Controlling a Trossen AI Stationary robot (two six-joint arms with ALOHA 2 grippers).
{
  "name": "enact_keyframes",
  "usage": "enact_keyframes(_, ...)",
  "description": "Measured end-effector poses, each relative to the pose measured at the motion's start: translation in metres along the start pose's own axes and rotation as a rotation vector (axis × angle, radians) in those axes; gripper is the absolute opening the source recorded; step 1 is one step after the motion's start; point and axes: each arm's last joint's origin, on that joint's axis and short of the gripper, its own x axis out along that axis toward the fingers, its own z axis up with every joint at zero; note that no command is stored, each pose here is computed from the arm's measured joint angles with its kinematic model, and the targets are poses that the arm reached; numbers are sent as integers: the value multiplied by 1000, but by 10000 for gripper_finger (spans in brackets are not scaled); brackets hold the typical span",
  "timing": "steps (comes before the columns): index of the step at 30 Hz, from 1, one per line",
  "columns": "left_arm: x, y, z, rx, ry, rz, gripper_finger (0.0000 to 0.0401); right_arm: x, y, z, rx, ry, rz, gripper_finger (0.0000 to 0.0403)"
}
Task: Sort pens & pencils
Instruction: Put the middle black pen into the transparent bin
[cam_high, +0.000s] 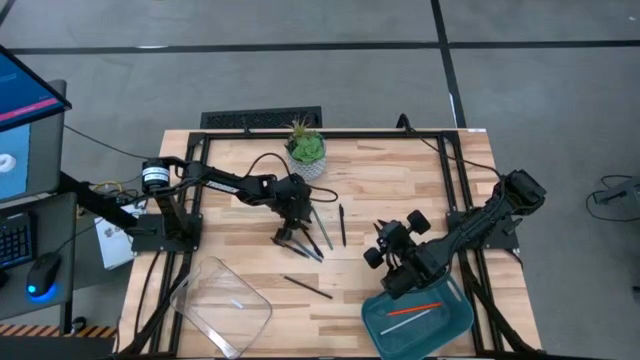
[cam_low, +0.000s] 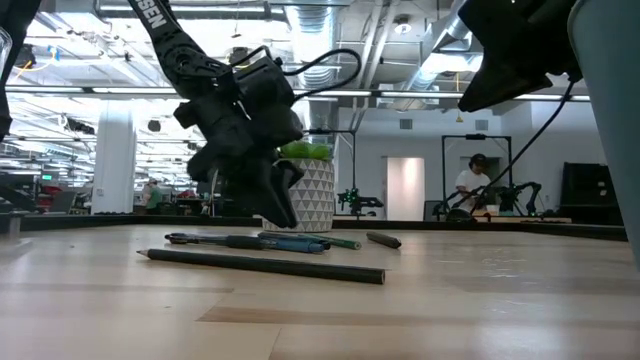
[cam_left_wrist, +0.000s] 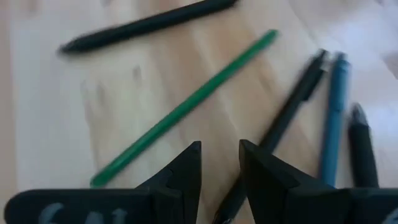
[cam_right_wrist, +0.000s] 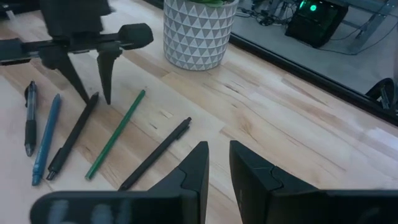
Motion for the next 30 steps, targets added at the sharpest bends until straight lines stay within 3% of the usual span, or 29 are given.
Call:
enact_keyframes(3,0,0,0,73,-5,-7,98,0,0,0,2,0,1,87)
enact_keyframes(8,0,-1,0,83,-10,-25,98,0,0,0,4,0,2,87)
enact_keyframes(16,1,-11,-10,100,-69,-201,98,0,0,0,4,0,2,87)
enact_keyframes(30,2,-8,-9,156,-59,-114,98,0,0,0,3,-1,2,87)
